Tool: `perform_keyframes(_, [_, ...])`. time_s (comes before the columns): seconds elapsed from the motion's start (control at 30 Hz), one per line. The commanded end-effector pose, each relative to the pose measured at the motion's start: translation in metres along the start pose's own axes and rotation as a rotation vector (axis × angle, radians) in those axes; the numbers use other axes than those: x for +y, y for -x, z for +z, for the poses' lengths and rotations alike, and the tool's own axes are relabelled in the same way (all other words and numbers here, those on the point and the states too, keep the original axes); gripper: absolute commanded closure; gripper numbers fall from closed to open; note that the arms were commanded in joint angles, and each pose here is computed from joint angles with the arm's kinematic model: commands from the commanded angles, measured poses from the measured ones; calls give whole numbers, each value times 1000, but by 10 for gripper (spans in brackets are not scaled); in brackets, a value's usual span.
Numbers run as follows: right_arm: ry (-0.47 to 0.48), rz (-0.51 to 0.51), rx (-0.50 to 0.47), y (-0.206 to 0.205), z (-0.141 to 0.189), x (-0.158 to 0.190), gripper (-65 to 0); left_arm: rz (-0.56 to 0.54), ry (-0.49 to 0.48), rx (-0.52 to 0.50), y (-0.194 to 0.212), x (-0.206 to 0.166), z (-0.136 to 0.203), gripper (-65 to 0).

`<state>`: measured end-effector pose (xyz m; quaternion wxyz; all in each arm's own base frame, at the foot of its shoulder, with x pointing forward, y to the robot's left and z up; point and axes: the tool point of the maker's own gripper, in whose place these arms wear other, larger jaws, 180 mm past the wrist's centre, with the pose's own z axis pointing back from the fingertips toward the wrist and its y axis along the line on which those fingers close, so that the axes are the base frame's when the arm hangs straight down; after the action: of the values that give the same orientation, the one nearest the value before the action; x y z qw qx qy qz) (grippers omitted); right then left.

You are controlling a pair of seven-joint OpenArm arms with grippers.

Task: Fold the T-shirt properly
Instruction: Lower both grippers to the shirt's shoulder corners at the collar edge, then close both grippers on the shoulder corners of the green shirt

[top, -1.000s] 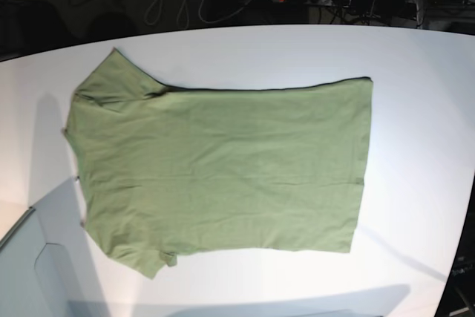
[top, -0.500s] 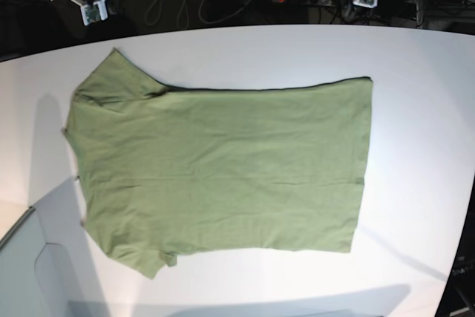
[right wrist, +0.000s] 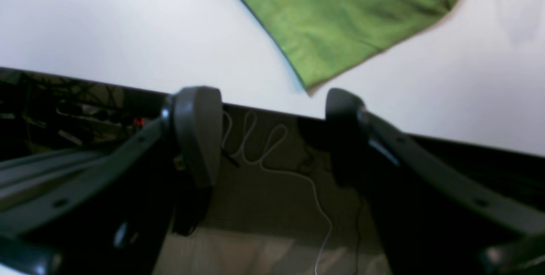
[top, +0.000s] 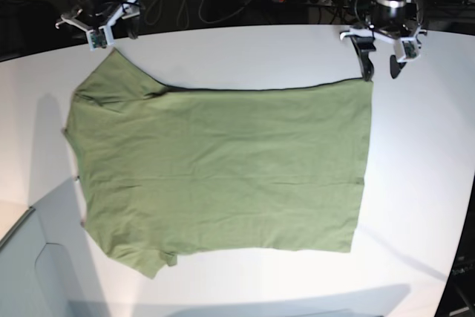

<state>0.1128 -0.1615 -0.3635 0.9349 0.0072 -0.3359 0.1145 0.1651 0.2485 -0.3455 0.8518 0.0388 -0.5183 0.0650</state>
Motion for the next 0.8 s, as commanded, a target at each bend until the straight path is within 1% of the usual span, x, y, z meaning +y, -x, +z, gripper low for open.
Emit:
perform_keyframes(0.0, [-2,9,-23,-6,3,0,-364,0,-2,-48,-11,2,-5,-355])
perform_keyframes(0.27, [-3,16,-20,-5,3,-1,-364,47,-54,-10,14,19,-42,-355])
perform_keyframes(0.37, [-2,17,5,0,2,-1,-364,57,-65,7,22,22,-47,-357])
perform_keyframes(0.53, [5,14,50,4,-1,-4,-364,64,-24,54,40,7,-54,-355])
perform_keyframes(0.67, [5,14,48,4,-1,-4,-364,66,-3,65,44,-1,-55,-354])
perform_keyframes(0.77, [5,14,48,4,-1,-4,-364,73,-5,67,46,-2,-54,-353])
